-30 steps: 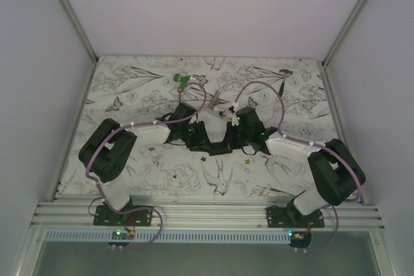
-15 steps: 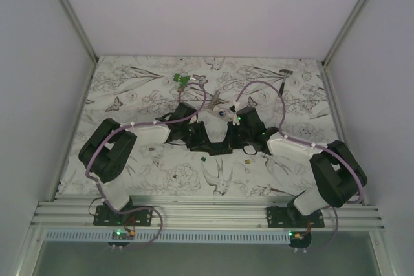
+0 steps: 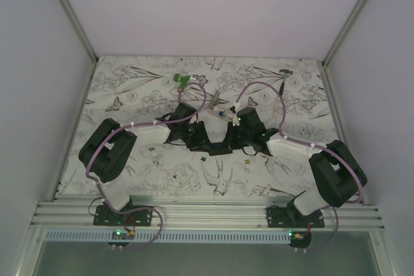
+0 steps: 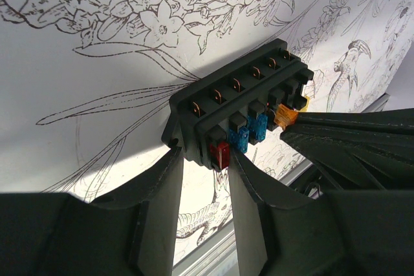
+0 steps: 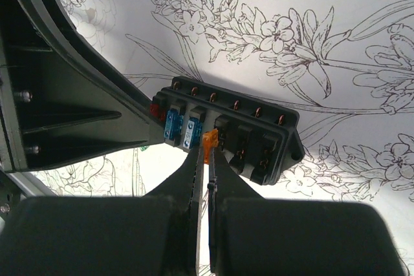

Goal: Snap on the fuse box
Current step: Install the fuse at the fuse box base.

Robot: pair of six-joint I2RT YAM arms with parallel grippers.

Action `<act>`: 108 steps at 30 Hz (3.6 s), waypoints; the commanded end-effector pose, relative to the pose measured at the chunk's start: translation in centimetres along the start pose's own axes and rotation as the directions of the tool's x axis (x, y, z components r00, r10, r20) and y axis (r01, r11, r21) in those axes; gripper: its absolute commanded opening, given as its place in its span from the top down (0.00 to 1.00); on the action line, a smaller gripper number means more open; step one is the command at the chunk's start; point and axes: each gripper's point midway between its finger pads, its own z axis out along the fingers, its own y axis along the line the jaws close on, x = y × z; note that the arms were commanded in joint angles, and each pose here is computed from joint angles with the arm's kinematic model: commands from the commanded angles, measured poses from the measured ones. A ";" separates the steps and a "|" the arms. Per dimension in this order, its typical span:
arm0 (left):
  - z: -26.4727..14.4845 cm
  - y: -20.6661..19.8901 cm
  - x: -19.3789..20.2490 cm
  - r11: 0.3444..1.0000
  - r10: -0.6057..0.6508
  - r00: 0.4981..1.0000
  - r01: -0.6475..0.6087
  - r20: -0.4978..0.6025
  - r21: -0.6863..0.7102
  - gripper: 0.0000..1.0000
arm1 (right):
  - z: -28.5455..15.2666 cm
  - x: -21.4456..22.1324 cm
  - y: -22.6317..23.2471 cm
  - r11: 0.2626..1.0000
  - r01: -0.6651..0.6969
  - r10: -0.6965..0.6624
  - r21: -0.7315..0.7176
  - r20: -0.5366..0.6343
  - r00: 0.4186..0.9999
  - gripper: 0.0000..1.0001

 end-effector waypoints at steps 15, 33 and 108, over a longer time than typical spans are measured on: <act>0.4 1.1 0.6 0.999 -0.016 1.000 0.016 -0.009 -0.040 0.64 | 0.3 0.8 -2.1 0.995 -0.029 0.030 0.091 -0.009 1.000 1.00; 0.8 1.3 1.4 0.997 -0.053 0.999 0.052 -0.003 -0.054 0.71 | 0.3 1.8 -3.2 0.987 -0.034 0.040 0.159 -0.030 0.999 1.00; -0.6 2.4 1.8 0.993 -0.063 0.996 0.069 0.066 -0.095 0.74 | -1.3 8.2 -9.2 0.793 0.290 -0.052 0.536 -0.414 0.909 1.00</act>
